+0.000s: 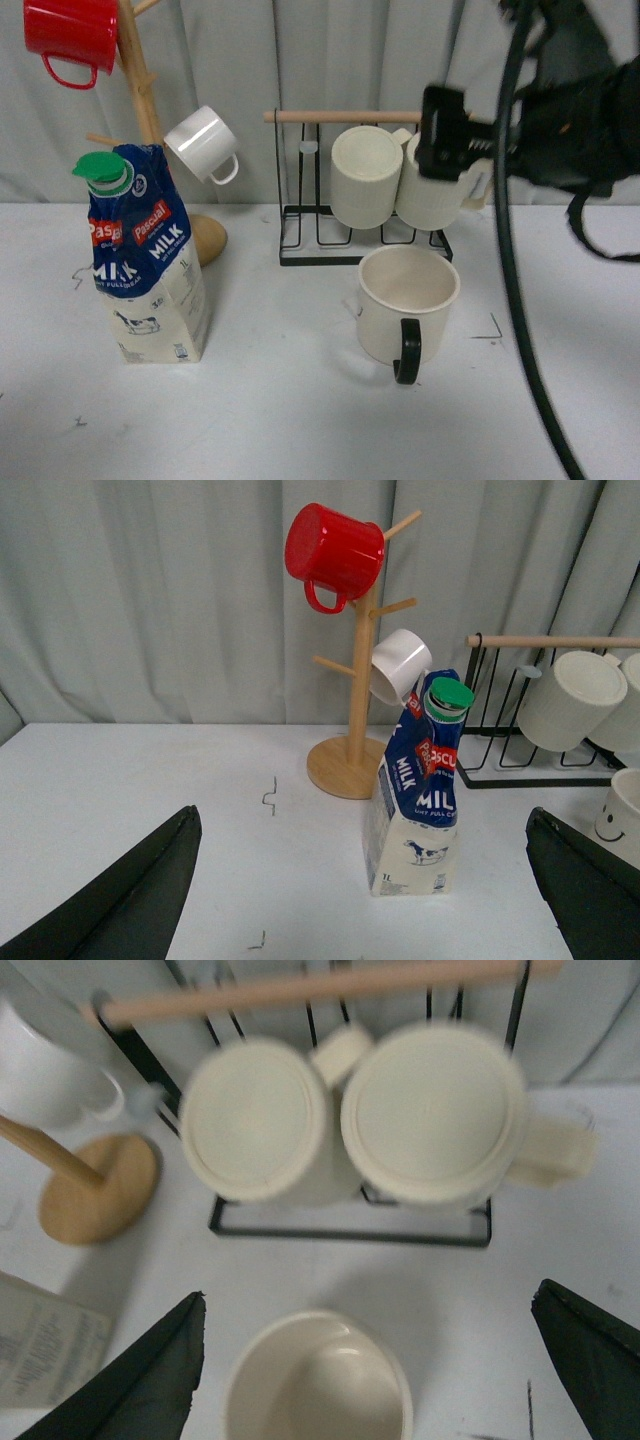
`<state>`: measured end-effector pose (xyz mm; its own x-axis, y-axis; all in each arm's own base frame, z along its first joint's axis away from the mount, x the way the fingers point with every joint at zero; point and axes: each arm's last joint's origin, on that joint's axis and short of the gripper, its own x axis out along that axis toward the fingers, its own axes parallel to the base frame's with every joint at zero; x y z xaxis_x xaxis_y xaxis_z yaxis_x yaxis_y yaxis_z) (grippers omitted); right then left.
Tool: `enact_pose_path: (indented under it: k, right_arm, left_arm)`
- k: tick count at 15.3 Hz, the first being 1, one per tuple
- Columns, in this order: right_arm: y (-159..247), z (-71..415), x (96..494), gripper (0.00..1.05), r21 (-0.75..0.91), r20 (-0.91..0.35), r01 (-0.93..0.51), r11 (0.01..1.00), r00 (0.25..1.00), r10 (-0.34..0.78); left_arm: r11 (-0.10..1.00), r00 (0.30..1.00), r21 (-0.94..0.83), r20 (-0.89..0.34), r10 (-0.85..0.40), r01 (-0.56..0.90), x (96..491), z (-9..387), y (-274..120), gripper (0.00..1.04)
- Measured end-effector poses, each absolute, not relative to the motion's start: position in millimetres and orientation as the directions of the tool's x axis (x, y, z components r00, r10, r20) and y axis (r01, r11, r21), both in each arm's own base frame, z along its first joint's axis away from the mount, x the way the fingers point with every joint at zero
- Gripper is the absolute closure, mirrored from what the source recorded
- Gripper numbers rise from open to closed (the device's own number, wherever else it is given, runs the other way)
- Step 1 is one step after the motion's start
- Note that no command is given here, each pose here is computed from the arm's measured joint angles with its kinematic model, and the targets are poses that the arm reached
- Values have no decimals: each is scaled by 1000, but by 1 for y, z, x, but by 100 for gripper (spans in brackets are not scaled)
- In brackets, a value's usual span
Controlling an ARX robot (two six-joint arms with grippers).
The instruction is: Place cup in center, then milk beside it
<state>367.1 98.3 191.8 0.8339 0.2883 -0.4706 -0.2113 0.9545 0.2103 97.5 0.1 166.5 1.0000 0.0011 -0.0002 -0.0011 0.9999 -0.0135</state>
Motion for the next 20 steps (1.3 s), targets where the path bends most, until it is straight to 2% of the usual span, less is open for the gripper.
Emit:
enact_pose_path:
  k: [4, 5, 6, 8, 10, 11, 13, 14, 17, 18, 20]
  right_arm:
    - [76, 249, 322, 6, 221, -262, -252, 942, 915, 306]
    - [71, 262, 305, 15, 161, -105, -192, 968, 972, 210]
    - [65, 267, 291, 22, 117, -38, -126, 985, 991, 131]
    - [46, 264, 251, 40, 46, -12, -17, 999, 1000, 18]
    - [33, 253, 224, 55, 22, -25, 10, 1000, 1000, -9]
    - [22, 242, 201, 69, 16, -29, 10, 1000, 1000, -9]
    - [6, 226, 173, 91, 10, 2, -12, 1000, 1000, 12]
    - [-1, 214, 159, 104, 5, 2, 18, 1000, 1000, -18]
    - [0, 177, 130, 103, 6, -39, 3, 1000, 999, -3]
    - [0, 173, 125, 103, 6, -4, 3, 1000, 1000, -3]
    - [0, 162, 107, 103, 6, -69, 3, 1000, 998, -3]
  left_arm:
    - [1000, 1000, -14, 0, 1, -1, 97, 167, 0, 7]
    - [1000, 1000, -14, 0, 1, -1, 97, 166, 0, 7]
    - [1000, 1000, -14, 0, 1, -1, 97, 167, 0, 7]
    - [1000, 1000, -14, 0, 1, -1, 97, 166, 0, 7]
    - [1000, 1000, -14, 0, 1, -1, 97, 167, 0, 7]
    - [1000, 1000, -14, 0, 1, -1, 97, 166, 0, 7]
    - [1000, 1000, -14, 0, 1, -1, 97, 166, 0, 7]
    - [1000, 1000, -14, 0, 2, -2, 97, 166, 0, 7]
    - [1000, 1000, -14, 0, 1, -1, 97, 167, 0, 7]
    - [1000, 1000, -14, 0, 1, -1, 97, 166, 0, 7]
    - [1000, 1000, -14, 0, 2, -2, 97, 166, 0, 7]
